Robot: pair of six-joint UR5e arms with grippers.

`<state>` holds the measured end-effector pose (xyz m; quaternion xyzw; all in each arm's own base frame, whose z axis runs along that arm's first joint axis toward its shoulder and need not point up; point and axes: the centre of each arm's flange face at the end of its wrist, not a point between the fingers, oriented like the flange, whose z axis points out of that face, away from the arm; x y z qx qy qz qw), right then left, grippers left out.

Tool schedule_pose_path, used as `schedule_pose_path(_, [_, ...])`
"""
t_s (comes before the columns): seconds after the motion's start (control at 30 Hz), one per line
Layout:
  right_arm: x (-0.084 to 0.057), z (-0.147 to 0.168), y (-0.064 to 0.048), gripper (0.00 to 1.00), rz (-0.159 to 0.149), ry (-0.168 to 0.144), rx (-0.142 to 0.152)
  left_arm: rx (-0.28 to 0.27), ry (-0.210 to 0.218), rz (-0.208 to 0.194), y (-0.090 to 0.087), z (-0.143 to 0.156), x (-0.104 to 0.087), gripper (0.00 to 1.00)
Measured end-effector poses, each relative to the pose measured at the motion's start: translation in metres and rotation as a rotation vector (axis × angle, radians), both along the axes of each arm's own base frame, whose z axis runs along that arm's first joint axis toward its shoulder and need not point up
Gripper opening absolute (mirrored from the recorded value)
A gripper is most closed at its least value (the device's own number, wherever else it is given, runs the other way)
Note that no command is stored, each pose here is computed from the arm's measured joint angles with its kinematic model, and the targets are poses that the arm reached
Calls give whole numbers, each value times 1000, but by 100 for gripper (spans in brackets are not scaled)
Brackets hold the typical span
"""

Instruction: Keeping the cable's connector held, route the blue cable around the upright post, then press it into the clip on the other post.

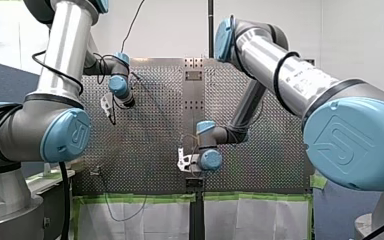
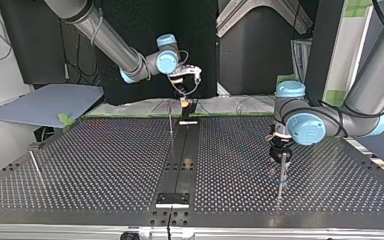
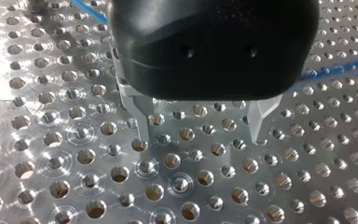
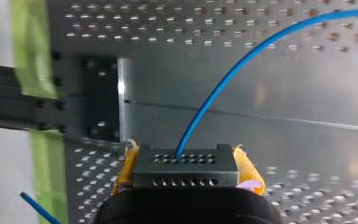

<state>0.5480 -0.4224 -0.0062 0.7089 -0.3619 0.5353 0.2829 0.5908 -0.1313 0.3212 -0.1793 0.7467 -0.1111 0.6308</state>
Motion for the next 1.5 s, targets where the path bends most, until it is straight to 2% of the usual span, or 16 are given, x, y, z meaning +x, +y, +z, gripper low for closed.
schedule_pose_path(0.17, [-6,-36,5,0,-6,20,30,1,0,-1,-1,0,0,100])
schedule_pose_path(0.6, [-24,-104,14,0,-41,49,79,5,-1,-3,-2,0,0,100])
schedule_pose_path(0.77, [-44,-136,17,0,-83,65,105,9,-1,-4,-1,0,0,100])
schedule_pose_path(1.07, [-79,-189,24,0,-144,73,137,10,0,-4,-1,0,0,100])
schedule_pose_path(1.3, [-96,-202,20,0,-173,61,134,10,0,-4,-2,0,0,100])
schedule_pose_path(1.5, [-108,-214,18,0,-192,64,140,10,1,-4,-2,0,0,100])
